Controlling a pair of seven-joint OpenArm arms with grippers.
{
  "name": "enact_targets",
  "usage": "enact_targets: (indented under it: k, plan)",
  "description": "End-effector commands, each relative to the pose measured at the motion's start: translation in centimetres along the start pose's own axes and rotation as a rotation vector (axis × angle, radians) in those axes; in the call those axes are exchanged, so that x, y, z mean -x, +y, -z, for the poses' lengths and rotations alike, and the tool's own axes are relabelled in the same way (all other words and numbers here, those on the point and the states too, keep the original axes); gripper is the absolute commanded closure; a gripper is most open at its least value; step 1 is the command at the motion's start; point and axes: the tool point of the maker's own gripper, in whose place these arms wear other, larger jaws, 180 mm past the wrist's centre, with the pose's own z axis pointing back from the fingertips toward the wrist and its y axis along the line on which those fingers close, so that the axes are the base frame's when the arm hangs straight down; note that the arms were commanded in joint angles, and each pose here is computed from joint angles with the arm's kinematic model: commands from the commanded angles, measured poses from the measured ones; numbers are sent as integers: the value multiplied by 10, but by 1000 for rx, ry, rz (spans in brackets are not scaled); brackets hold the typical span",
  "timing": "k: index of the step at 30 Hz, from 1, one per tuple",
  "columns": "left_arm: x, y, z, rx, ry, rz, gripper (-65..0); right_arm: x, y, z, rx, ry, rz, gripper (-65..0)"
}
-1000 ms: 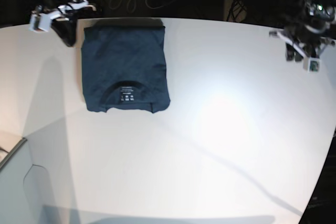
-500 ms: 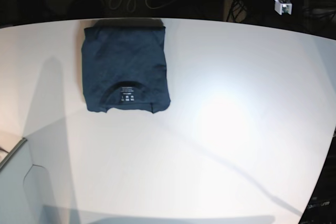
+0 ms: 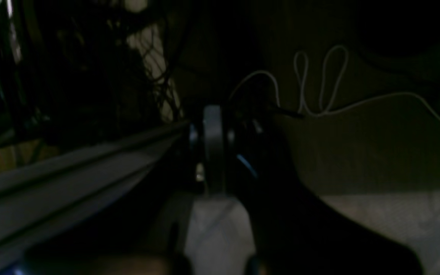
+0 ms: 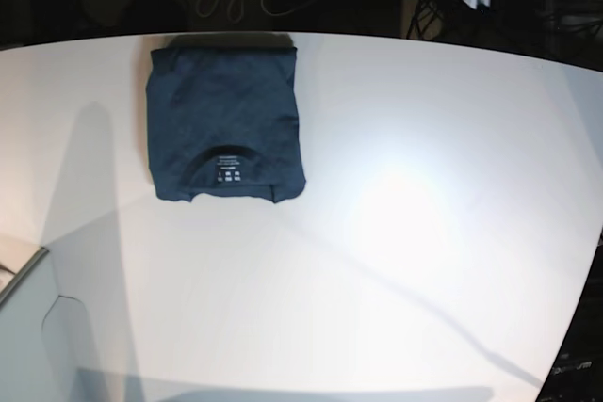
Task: Layout the t-shirt on the table in an organized manner, then fold the t-shirt properly
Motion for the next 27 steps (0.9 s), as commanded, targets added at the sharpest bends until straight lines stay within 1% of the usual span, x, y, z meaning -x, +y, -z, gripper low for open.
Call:
enact_targets:
  k: [1, 2, 4, 7, 9, 11, 14, 16, 18, 21, 24, 27]
  plan:
    - [11, 2, 4, 1, 27, 10, -1, 9, -13, -2, 51, 30, -34, 0]
    - [18, -2, 10, 13, 42, 11, -1, 15, -21, -1, 99, 53, -73, 0]
    - [24, -14, 18, 38, 44, -2, -1, 22, -33, 1, 182, 73, -161, 0]
    - [14, -21, 22, 50, 17, 1, -1, 27, -41, 3, 250, 104, -333, 0]
    - [13, -18, 25, 11, 36, 23, -1, 29, -41, 7, 295, 124, -452, 0]
    - [11, -12, 27, -48, 41, 70, -1, 20, -54, 4, 400, 116, -547, 0]
    - [9, -13, 29, -61, 62, 163, -2, -1, -75, -7, 572, 85, -656, 0]
    - [14, -18, 31, -57, 82, 205, -2, -7, -85, -14, 646, 82, -695, 0]
    - [19, -27, 34, -50, 91, 211, -2, -11, -90, -15, 680, 103, -693, 0]
    - [15, -23, 35, -98, 81, 216, -2, -9, -93, -14, 700, 143, -673, 0]
    - [20, -38, 39, -79, 84, 212, -2, -7, -94, -14, 703, 154, -667, 0]
    - [21, -41, 39, -81, 84, 212, -2, -6, -91, -12, 700, 153, -665, 0]
